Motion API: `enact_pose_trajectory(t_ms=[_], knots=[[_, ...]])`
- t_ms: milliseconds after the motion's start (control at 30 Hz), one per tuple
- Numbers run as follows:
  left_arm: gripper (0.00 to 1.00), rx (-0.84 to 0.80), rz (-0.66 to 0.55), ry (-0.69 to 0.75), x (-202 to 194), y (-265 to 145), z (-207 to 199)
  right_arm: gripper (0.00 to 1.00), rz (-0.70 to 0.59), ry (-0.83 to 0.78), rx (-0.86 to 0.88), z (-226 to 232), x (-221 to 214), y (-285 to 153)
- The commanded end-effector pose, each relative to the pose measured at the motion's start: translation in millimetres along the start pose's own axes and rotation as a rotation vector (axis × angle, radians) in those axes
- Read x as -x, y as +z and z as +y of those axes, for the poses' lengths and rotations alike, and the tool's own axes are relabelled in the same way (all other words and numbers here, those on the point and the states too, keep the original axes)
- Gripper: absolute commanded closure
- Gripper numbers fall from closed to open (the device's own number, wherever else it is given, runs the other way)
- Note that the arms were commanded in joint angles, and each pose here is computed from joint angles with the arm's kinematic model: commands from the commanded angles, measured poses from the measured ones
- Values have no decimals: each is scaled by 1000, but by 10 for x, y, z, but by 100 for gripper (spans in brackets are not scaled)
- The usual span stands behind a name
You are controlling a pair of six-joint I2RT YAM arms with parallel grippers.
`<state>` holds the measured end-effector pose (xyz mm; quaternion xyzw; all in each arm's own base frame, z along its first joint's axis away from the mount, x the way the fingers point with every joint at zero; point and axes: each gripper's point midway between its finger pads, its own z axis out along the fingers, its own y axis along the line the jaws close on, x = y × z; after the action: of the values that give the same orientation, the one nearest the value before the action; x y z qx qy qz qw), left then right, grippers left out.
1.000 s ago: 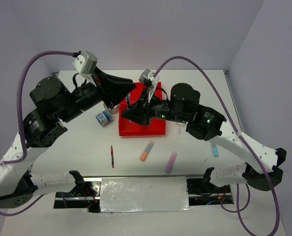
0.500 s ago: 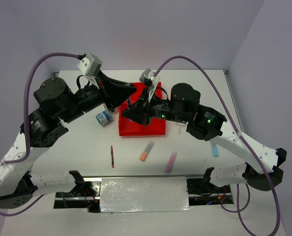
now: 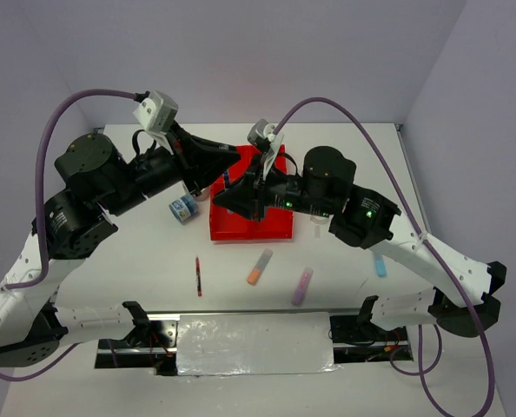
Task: Sort the stationery into containers
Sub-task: Place the pen in the storage box.
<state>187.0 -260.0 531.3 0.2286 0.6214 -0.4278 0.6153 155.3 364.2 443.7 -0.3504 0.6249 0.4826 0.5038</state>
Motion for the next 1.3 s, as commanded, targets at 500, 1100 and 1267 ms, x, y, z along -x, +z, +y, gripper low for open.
enact_pose_trajectory(t_ms=[500, 1100, 1267], knots=[[100, -92, -77, 23, 271, -48, -203, 67, -19, -23, 1, 5, 25, -8], [100, -72, -57, 11, 117, -88, -141, 100, -126, -25, -6, 32, 268, -121], [22, -3, -84, -1, 164, -128, -30, 100, -72, -9, -28, -50, 87, -25]])
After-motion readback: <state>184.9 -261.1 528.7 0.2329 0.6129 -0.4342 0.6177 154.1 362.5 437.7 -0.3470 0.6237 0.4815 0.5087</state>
